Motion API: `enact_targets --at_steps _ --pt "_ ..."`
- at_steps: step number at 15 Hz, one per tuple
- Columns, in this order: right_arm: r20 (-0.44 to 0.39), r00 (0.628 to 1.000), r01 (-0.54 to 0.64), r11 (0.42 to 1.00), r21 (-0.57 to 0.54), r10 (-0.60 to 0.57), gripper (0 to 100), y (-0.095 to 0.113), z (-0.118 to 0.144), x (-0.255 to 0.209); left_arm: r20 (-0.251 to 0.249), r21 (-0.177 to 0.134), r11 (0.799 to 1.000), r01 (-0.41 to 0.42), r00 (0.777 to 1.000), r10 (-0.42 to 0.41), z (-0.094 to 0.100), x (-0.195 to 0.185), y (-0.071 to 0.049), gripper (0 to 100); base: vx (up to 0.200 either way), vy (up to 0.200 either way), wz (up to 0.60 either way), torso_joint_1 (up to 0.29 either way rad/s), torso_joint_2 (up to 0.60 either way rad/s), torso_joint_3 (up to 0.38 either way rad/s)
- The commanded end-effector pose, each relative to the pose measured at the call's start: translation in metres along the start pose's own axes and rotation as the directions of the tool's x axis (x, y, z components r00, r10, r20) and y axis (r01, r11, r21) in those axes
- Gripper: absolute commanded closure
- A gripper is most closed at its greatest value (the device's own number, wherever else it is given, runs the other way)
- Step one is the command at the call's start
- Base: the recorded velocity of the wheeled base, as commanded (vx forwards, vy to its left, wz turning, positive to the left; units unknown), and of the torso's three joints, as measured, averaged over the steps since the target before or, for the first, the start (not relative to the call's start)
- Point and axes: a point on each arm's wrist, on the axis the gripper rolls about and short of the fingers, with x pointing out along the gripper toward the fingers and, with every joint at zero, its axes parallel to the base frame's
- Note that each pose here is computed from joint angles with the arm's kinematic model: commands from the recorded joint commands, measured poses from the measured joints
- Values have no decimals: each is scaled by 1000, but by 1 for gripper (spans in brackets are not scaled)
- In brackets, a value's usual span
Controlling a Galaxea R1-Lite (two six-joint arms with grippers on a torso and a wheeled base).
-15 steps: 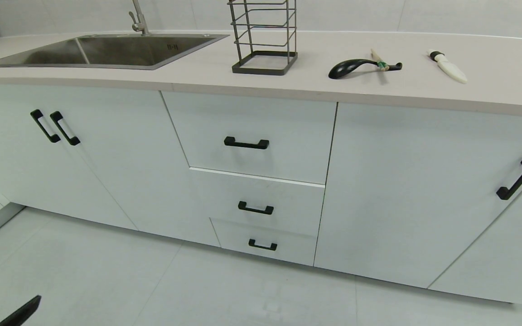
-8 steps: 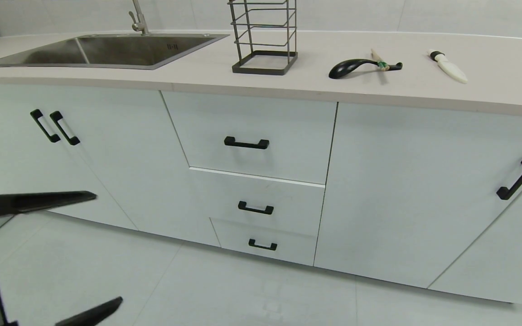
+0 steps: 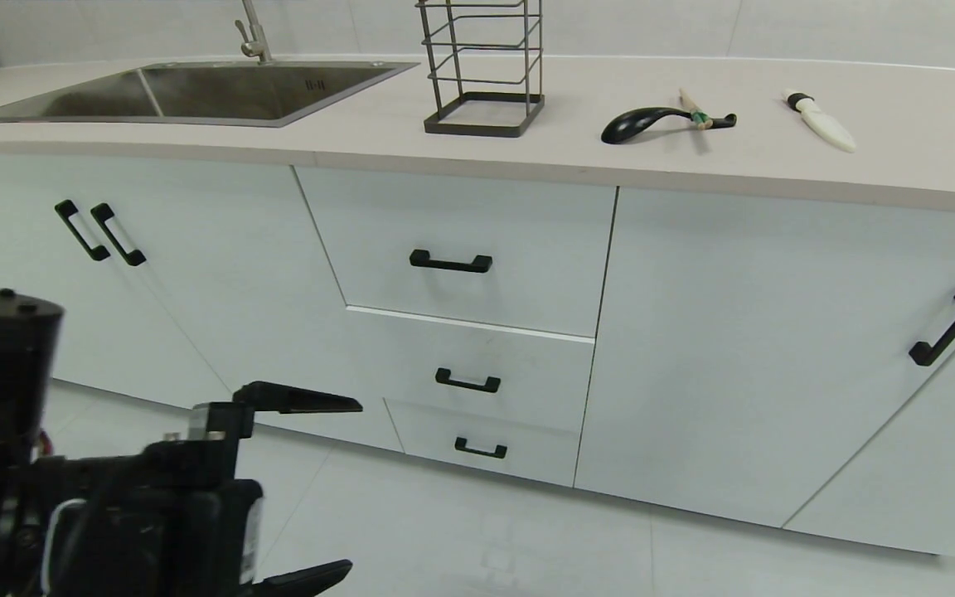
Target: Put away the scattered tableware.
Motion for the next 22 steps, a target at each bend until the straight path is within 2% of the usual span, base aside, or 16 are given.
enact_targets --at_steps 1,5,7,8,9,10,12,19,22 --pt "-1 1000 0 1000 0 0 100 0 0 0 -63 9 990 140 988 -139 -22 55 6 0 0 0 0 0 0 0" --pt "-1 1000 0 1000 0 0 100 0 0 0 -85 17 977 214 974 -212 -36 102 21 0 0 0 0 0 0 0" --pt "-1 1000 0 1000 0 0 100 0 0 0 -89 -5 976 216 972 -216 -38 104 21 0 0 0 0 0 0 0" --pt "-1 1000 0 1000 0 0 100 0 0 0 -109 -47 979 200 973 -204 -46 103 24 0 0 0 0 0 0 0" --pt "-1 1000 0 1000 0 0 100 0 0 0 -134 -65 981 185 972 -192 -57 106 27 0 0 0 0 0 0 0" --pt "-1 1000 0 1000 0 0 100 0 0 0 -153 -76 984 164 973 -174 -67 112 29 0 0 0 0 0 0 0" --pt "-1 1000 0 1000 0 0 100 0 0 0 -167 -91 981 174 968 -187 -79 130 27 0 0 0 0 0 0 0" --pt "-1 1000 0 1000 0 0 100 0 0 0 -178 -96 978 185 964 -199 -91 156 32 0 0 0 0 0 0 0" --pt "-1 1000 0 1000 0 0 100 0 0 0 -184 -98 984 150 969 -166 -103 169 34 0 0 0 0 0 0 0"
